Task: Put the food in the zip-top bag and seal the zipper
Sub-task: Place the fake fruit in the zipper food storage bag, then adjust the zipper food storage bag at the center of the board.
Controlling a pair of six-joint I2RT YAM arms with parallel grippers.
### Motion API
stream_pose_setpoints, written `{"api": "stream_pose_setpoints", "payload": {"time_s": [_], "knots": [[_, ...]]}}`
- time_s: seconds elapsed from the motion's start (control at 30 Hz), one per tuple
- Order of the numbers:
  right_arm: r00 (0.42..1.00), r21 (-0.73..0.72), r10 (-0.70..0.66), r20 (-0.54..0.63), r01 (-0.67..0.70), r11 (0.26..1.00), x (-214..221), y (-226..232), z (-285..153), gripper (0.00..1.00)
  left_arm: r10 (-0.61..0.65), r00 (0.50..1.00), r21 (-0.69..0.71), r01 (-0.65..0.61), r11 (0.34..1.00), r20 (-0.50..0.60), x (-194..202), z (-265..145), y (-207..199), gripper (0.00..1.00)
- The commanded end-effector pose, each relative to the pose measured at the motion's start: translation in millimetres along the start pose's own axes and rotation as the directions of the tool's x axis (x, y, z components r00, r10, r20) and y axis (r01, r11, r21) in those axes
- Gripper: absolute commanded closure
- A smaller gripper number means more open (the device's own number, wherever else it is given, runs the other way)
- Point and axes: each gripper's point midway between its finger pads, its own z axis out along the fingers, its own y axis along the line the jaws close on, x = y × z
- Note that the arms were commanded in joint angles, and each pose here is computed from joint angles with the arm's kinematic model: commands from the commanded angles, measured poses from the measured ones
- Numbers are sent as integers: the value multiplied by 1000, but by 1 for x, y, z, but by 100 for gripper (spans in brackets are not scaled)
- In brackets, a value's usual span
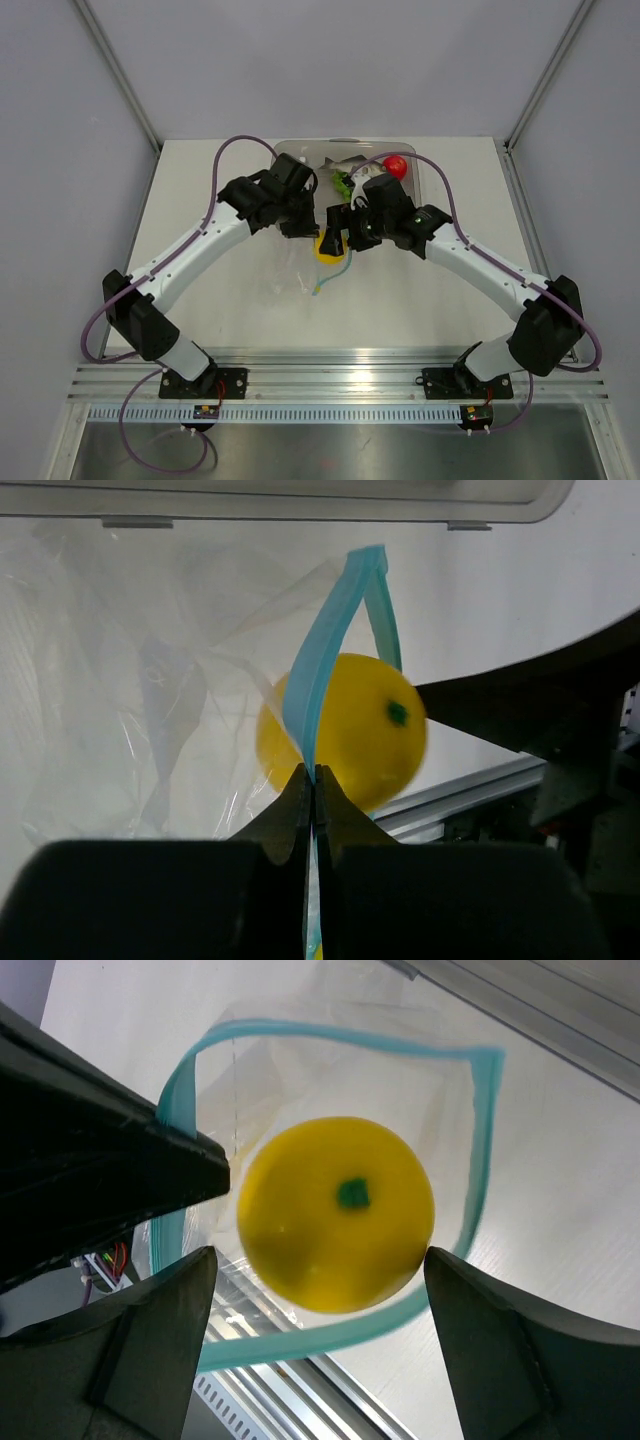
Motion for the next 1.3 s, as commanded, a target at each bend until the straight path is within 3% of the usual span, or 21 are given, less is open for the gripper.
{"api": "stream_pose_setpoints", "payload": {"time_s": [0.0, 0.23, 0.4, 0.53, 0.6, 0.7, 0.83, 0.97, 1.07, 1.27], "knots": [[999, -54, -26, 45, 29, 998, -14, 21, 2, 8, 18, 998, 154, -27, 988, 59, -9, -25, -30, 100], [984, 30, -41, 171, 37, 999, -34, 18, -38, 8, 21, 999, 157, -28, 987, 41, -2, -23, -25, 100], [961, 144, -29, 275, -11, 990, -43, -1, -60, 21, 22, 999, 163, -28, 986, 38, 0, -23, -24, 100], [973, 244, 29, 231, -87, 966, -26, -28, -48, 21, 21, 999, 167, -28, 986, 43, -1, -24, -24, 100], [980, 258, 58, 188, -107, 960, -16, -34, -35, 18, 20, 999, 165, -27, 986, 44, -1, -24, -23, 100], [984, 240, 109, 137, -140, 961, -1, -35, -20, 21, 13, 999, 161, -20, 987, 45, 0, -24, -20, 100], [983, 189, 164, 81, -177, 966, 18, -33, 1, 45, -5, 998, 154, -4, 988, 57, -1, -26, -15, 100], [983, 159, 177, 53, -183, 970, 25, -30, 9, 93, -19, 998, 115, 12, 993, 65, -1, -34, -2, 100], [985, 126, 154, 71, -162, 979, 16, -23, 8, 100, -2, 999, 63, -2, 998, 49, 5, -46, 10, 100], [993, 94, 91, 72, -98, 991, -5, -12, 14, 100, 9, 997, 6, -10, 1000, 81, 13, -71, 31, 100]]}}
